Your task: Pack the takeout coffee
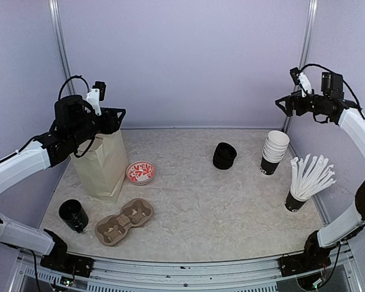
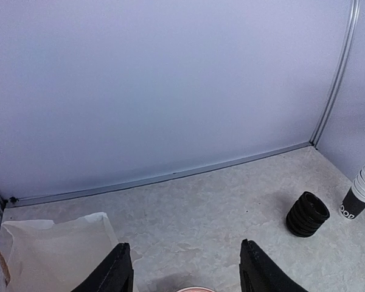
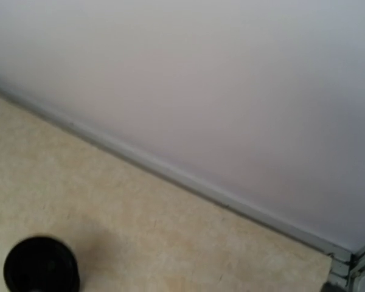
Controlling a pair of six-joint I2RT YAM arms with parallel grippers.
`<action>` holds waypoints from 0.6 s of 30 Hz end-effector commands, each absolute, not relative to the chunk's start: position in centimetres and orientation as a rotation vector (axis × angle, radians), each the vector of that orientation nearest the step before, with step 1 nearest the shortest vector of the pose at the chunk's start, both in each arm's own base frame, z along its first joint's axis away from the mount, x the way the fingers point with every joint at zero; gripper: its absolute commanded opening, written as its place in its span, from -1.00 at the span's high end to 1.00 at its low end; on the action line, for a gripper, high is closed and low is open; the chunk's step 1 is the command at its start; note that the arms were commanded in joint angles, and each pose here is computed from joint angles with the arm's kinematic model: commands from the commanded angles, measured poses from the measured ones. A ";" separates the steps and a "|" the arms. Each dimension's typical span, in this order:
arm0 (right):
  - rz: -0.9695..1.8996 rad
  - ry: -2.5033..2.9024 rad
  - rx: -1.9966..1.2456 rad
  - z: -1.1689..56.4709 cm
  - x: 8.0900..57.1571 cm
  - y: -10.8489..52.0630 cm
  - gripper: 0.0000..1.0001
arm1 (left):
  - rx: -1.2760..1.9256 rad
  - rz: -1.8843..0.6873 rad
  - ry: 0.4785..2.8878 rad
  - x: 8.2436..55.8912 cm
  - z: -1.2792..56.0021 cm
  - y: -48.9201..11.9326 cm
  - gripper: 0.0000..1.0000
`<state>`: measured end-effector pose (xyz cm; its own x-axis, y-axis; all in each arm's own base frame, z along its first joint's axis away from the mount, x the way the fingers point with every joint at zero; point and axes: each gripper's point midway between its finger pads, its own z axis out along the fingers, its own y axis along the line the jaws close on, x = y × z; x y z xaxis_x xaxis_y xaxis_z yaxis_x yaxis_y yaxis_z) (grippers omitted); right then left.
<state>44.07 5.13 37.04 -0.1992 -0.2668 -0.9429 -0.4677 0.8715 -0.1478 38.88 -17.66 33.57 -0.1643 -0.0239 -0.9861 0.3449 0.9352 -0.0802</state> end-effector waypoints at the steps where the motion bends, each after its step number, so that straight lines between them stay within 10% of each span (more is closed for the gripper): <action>1: 0.196 1.850 -0.736 33.9 43.5 7.0 -0.97 | 0.345 -0.441 1.582 37.0 36.3 -19.6 -0.18; 18: 0.001 2.255 -1.167 22.0 43.8 11.7 -0.10 | 0.479 -0.500 1.501 34.6 37.5 -22.6 -0.15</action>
